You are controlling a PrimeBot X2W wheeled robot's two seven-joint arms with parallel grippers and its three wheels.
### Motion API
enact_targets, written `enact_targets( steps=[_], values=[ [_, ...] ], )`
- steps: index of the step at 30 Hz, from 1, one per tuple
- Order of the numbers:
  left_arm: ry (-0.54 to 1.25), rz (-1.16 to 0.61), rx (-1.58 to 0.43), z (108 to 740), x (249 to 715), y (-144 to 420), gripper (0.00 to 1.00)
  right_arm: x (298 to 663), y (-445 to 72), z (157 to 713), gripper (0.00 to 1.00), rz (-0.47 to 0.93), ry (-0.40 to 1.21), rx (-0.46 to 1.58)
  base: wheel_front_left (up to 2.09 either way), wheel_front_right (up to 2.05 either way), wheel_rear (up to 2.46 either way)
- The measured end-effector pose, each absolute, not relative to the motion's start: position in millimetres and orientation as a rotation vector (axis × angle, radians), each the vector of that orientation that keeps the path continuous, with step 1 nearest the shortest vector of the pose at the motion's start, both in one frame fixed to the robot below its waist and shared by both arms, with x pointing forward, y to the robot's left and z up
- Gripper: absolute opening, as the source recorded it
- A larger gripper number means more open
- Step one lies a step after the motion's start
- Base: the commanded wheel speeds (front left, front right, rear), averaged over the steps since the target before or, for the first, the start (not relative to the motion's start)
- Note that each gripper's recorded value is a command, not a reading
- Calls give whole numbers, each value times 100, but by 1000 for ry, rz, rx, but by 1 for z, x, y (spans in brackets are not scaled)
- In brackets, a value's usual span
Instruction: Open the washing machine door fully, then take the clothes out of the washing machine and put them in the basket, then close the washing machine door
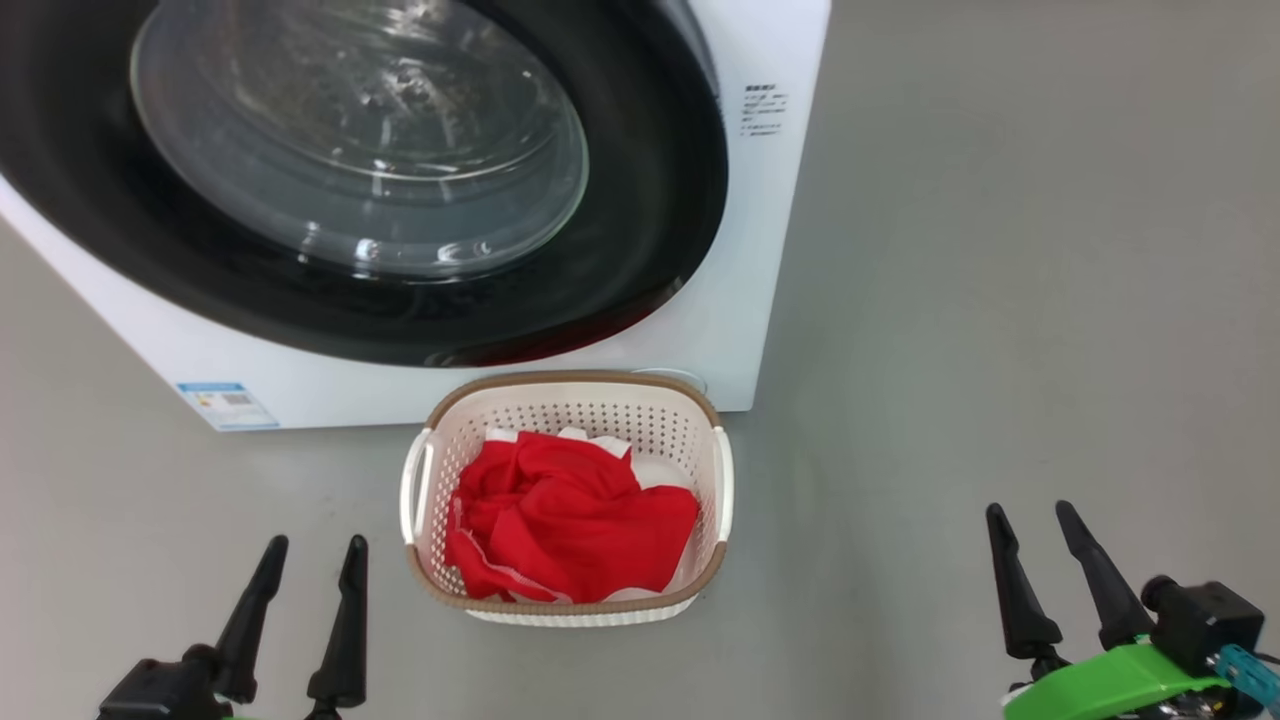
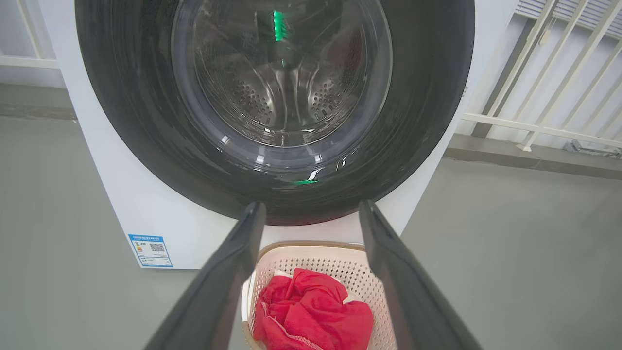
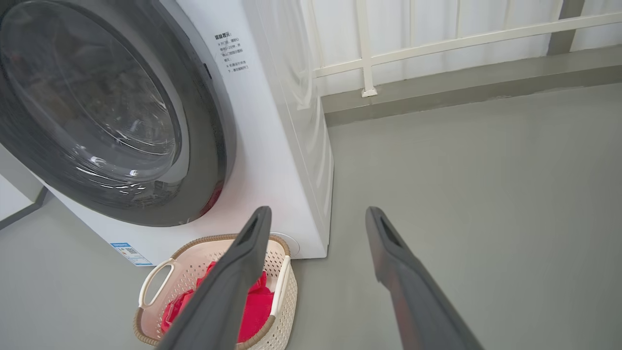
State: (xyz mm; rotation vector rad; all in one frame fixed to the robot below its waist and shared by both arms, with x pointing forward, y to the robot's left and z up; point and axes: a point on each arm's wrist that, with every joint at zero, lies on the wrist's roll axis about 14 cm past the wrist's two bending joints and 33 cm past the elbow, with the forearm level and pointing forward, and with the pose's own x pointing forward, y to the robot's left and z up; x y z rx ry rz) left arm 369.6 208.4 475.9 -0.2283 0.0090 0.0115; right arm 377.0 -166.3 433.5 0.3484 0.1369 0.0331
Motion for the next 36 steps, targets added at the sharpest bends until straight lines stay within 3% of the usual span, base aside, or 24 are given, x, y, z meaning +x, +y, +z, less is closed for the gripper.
enact_targets(
  steps=[23,24,36],
  values=[
    [5,11,-242,477,365,208,100,366,-179,439,100,-7,115,358,0,0,0],
    [14,13,-245,474,364,207,0,365,-178,437,0,-8,124,359,0,0,0],
    [100,30,-345,449,357,195,0,355,-174,415,0,-39,200,435,0,0,0]
  ],
)
